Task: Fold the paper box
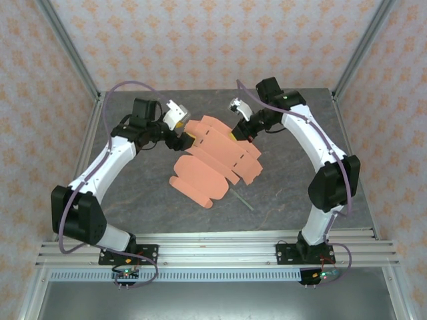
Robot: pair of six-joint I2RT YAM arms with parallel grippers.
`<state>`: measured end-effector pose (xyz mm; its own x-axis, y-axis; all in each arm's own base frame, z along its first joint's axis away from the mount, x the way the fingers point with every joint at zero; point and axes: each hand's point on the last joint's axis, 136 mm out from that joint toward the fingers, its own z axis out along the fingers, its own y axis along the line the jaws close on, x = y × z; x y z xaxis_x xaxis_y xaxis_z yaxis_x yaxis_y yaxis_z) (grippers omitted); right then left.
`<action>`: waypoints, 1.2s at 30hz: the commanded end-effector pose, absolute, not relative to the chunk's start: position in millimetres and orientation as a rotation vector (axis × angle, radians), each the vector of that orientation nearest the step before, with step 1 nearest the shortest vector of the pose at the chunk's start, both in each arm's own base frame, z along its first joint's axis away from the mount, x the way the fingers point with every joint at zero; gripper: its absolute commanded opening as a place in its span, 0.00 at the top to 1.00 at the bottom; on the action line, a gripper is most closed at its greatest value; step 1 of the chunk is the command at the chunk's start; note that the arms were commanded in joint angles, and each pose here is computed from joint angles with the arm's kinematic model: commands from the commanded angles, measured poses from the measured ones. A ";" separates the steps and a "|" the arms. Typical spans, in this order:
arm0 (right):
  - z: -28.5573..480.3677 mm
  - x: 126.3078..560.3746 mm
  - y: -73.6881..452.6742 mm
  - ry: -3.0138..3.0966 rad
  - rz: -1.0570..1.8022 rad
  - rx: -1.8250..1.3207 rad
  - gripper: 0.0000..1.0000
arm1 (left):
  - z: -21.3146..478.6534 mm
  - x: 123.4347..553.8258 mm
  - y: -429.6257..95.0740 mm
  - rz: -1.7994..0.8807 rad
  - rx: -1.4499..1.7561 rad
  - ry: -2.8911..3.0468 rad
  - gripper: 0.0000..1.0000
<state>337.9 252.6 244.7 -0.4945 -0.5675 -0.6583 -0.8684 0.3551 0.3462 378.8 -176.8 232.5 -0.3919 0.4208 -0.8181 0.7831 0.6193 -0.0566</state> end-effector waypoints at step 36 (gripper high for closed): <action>277.2 351.3 232.9 1.902 0.199 -1.158 1.00 | 262.4 356.5 -200.2 -1.105 1.063 2.044 1.00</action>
<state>327.5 247.0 261.0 -0.2503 -0.6221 -0.7419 -0.8788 0.4676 -0.0956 350.6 -204.2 247.7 -0.4646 0.4173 -0.7810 0.8798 0.3174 -0.3538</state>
